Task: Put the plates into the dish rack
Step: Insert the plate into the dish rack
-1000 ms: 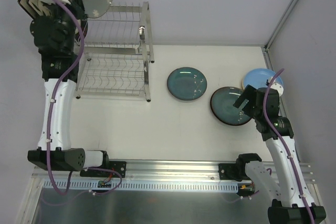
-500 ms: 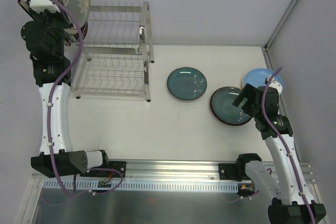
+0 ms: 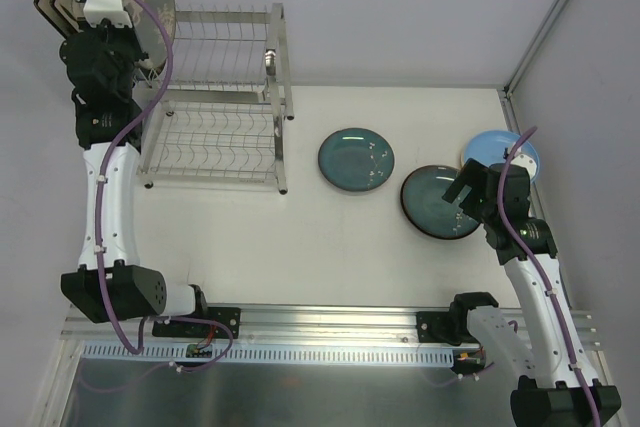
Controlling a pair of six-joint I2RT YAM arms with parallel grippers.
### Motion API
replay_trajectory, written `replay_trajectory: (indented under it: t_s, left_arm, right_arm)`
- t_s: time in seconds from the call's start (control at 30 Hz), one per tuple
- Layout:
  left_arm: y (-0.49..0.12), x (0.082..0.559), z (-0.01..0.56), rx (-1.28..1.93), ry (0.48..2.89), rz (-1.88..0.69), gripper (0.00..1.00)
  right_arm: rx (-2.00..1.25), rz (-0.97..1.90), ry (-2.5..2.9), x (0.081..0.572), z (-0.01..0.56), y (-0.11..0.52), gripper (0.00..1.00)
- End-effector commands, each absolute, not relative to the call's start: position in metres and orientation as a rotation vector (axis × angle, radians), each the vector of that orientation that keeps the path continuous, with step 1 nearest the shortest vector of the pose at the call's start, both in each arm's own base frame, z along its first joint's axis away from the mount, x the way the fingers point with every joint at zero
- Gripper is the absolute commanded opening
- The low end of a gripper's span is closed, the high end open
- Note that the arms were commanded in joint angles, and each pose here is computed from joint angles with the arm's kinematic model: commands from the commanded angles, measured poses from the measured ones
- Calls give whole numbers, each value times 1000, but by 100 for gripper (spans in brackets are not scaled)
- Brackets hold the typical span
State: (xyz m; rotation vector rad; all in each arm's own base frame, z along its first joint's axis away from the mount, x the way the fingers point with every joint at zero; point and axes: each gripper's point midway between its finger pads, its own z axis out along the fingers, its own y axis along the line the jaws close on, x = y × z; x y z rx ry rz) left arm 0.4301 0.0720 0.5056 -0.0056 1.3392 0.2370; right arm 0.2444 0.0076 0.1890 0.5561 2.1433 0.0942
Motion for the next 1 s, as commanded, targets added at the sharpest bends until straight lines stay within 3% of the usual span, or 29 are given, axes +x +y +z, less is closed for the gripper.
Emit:
replay_trajectory:
  t_s: [0.0, 0.7, 0.97]
  left_arm:
    - [81, 404, 575, -13, 1096, 323, 0]
    - [85, 425, 526, -15, 1213, 316, 0]
    - [85, 421, 526, -34, 1216, 300, 23]
  right_arm:
    - [532, 105, 2117, 250, 195, 9, 100]
    - [523, 130, 2124, 248, 194, 13, 100]
    - [512, 135, 2122, 245, 196, 13, 100]
